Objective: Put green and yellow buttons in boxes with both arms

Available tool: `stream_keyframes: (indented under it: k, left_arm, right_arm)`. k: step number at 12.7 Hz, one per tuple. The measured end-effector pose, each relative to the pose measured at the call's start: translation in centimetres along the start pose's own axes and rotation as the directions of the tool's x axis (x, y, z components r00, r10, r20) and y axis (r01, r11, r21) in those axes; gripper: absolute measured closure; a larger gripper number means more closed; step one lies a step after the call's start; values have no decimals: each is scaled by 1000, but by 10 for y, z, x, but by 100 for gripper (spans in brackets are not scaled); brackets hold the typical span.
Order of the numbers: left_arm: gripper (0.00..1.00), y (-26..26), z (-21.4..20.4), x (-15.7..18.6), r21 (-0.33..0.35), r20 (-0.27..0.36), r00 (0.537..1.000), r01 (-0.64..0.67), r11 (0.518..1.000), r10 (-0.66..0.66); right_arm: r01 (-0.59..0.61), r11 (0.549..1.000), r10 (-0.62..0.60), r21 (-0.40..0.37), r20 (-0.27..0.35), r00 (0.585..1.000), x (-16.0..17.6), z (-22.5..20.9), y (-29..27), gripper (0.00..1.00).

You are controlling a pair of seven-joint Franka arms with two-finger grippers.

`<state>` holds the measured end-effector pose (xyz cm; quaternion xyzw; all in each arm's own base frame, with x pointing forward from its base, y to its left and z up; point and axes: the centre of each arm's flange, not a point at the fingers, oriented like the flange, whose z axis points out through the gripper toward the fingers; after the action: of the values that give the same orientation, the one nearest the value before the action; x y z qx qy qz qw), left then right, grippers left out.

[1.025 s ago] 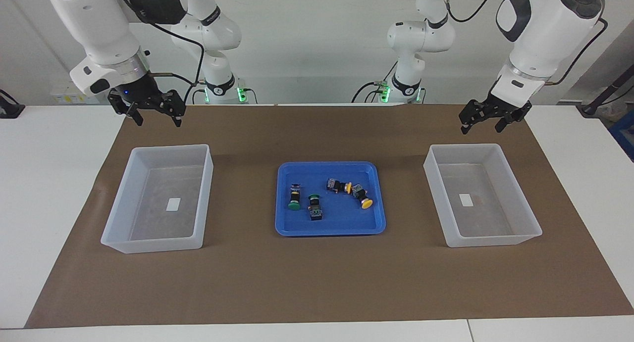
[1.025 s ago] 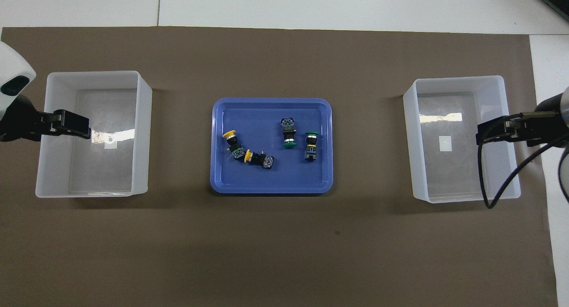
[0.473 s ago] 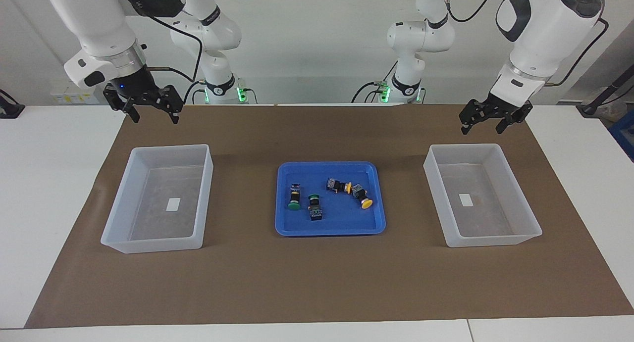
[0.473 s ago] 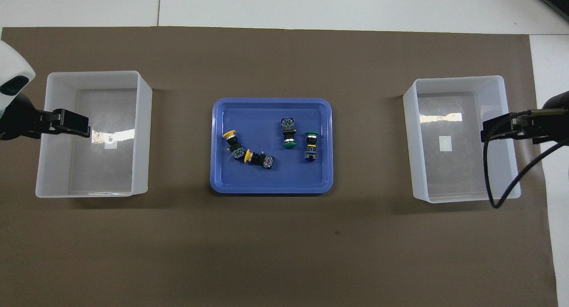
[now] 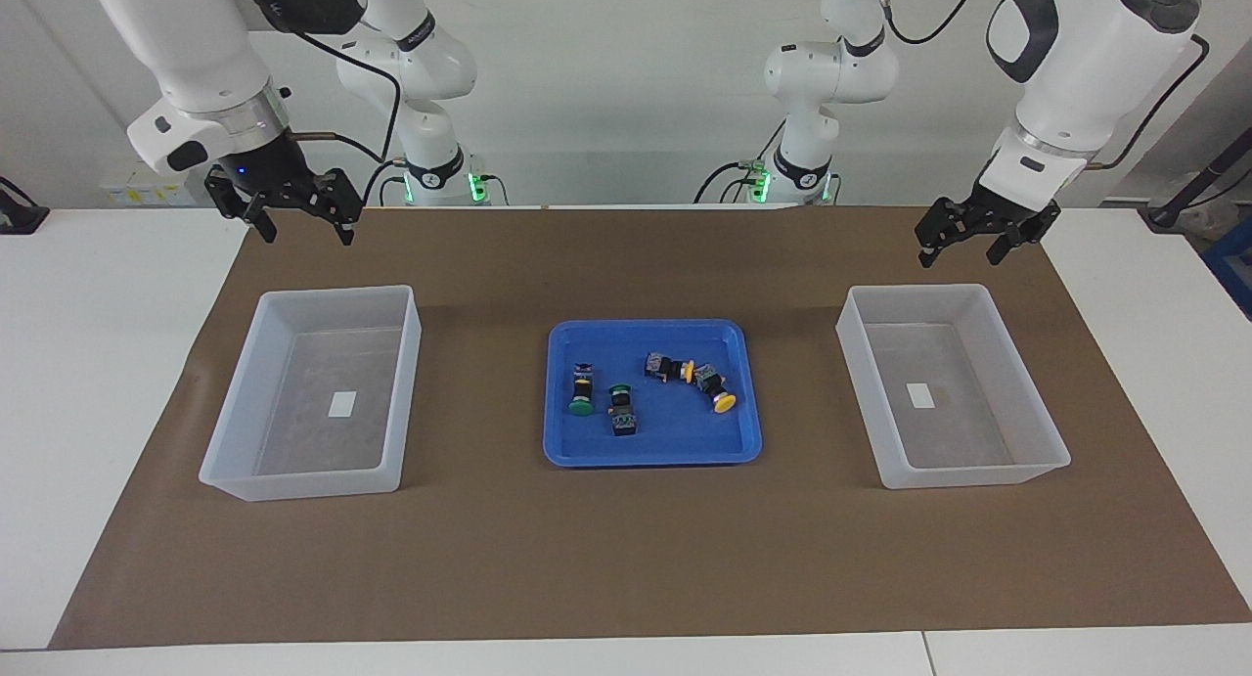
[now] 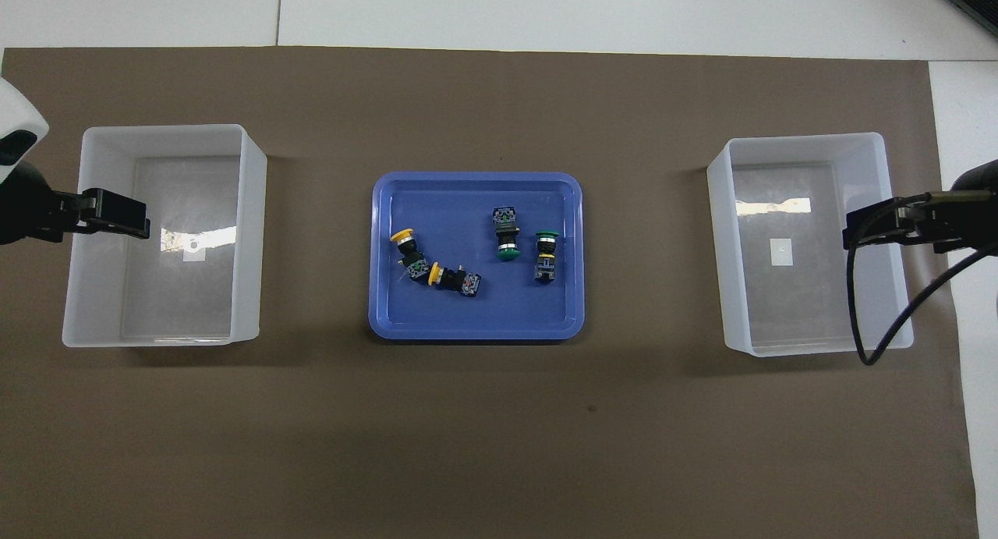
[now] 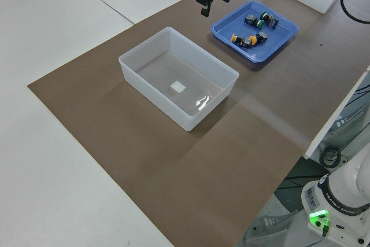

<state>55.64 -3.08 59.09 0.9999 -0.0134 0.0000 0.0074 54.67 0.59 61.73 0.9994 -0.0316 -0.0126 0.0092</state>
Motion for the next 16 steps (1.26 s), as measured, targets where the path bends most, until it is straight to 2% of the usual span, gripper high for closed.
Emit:
stream_keyframes:
  k: [4, 8, 12, 16]
  left_arm:
    - [0, 1, 0, 1, -1, -8, 1000, 14, 1000, -14]
    - [0, 24, 9, 2, -4, -14, 995, 103, 995, -103]
    - [0, 89, 38, -4, -12, -22, 970, 241, 970, -241]
    - [0, 161, 66, -22, -26, -25, 911, 411, 911, -412]
  right_arm:
    - [1, 1000, -1, -10, -1, 1000, 0, 0, 0, 0]
    - [4, 1000, -4, -10, -1, 1000, 0, 0, -1, 0]
    - [4, 1000, -4, -10, -1, 1000, 0, 0, -2, 0]
    - [0, 1000, 0, -10, 0, 1000, 0, 0, 1, 0]
